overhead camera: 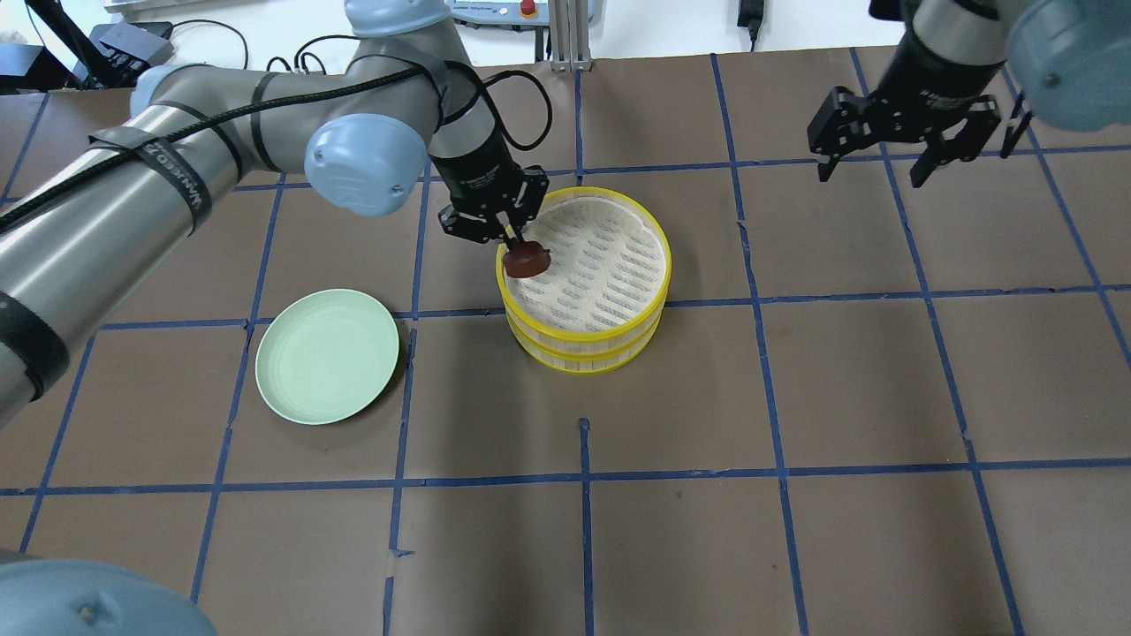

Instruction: Stack buns with steamer

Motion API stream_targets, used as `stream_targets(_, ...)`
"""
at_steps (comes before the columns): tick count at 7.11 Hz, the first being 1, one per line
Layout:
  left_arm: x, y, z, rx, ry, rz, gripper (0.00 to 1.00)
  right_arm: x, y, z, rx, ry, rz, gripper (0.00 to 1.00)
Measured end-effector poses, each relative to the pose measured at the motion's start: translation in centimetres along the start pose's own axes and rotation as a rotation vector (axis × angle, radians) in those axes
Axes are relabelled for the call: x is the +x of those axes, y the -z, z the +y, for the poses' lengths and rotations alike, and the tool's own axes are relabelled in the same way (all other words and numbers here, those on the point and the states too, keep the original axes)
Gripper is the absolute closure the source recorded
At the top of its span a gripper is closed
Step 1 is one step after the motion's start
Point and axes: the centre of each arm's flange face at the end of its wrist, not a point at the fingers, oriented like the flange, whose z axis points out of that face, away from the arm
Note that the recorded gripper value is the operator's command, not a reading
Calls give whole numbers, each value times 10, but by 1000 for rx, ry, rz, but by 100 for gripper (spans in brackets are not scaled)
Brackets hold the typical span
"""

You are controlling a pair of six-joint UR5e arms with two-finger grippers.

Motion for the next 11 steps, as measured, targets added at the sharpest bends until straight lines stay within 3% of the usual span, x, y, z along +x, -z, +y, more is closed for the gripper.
stream_targets(2, 18, 0, 13, 3, 19, 43, 0, -30, 38, 31, 10, 70, 46, 1)
stream_targets(3, 19, 17, 18, 28, 10, 53, 0, -48, 38, 38, 8, 107, 70, 1)
stream_targets(4, 14, 44, 25, 69, -32, 40, 0, -57, 34, 41, 5, 124, 62, 1)
stream_targets(6, -25, 121, 38, 148, -166, -67, 0, -63, 29, 40, 17, 131, 42, 1)
stream_targets(7, -60, 153, 35, 140, -238, -108, 0, -65, 28, 39, 21, 131, 34, 1)
stream_targets(9, -111, 180, 22, 113, -360, -150, 0, -67, 31, 38, 30, 116, -4, 1)
stream_targets(11, -114, 180, 30, 118, -413, -197, 0, -67, 34, 37, 37, 103, -14, 1)
